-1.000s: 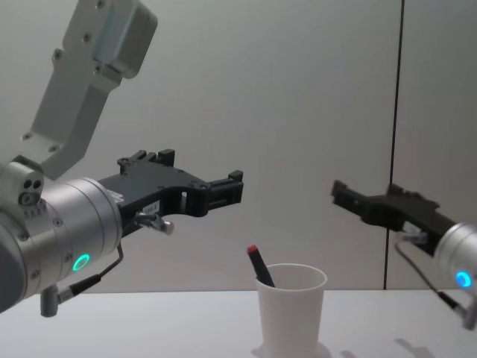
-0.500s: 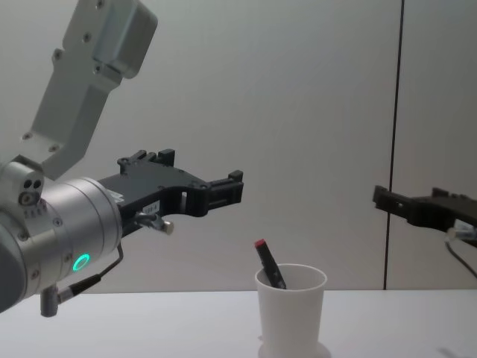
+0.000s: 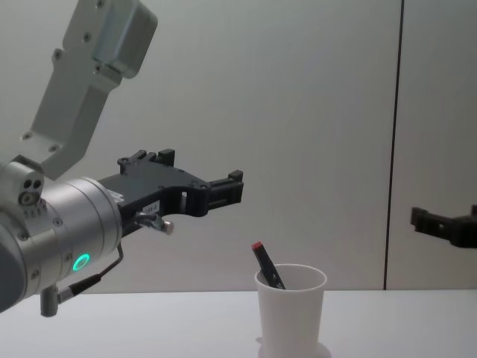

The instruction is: Place the pen into the pen holder.

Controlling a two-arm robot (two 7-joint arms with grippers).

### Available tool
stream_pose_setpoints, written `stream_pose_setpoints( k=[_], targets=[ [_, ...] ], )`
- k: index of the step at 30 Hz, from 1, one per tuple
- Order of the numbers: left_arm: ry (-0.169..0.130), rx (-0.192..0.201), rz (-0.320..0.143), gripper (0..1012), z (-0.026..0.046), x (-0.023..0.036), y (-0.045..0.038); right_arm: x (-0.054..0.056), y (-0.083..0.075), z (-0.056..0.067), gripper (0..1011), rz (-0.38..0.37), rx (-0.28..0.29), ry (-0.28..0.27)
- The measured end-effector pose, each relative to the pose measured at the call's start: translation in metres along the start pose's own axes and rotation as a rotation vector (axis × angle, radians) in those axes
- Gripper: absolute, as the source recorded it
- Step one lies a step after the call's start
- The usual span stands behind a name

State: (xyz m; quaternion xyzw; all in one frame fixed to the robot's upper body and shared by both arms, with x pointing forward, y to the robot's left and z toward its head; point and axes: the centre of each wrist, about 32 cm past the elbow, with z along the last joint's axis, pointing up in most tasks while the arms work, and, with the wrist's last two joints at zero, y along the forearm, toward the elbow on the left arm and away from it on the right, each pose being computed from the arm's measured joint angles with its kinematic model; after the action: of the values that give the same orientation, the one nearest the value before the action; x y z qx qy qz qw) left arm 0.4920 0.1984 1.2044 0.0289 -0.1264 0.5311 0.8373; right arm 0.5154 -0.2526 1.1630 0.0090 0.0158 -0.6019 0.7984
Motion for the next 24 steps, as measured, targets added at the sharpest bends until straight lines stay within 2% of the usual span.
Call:
stream_pose_setpoints(
  k=[12,24],
  targets=[
    [0.0,0.0,0.0,1004,0.0,0.0,0.0,0.013,-0.024,-0.003,1002,-0.016,-0.046,-0.046],
    [0.0,0.0,0.0,1004,0.0,0.0,0.0,0.02,-0.039,-0.004,1002,-0.014,-0.072,-0.07]
  ],
)
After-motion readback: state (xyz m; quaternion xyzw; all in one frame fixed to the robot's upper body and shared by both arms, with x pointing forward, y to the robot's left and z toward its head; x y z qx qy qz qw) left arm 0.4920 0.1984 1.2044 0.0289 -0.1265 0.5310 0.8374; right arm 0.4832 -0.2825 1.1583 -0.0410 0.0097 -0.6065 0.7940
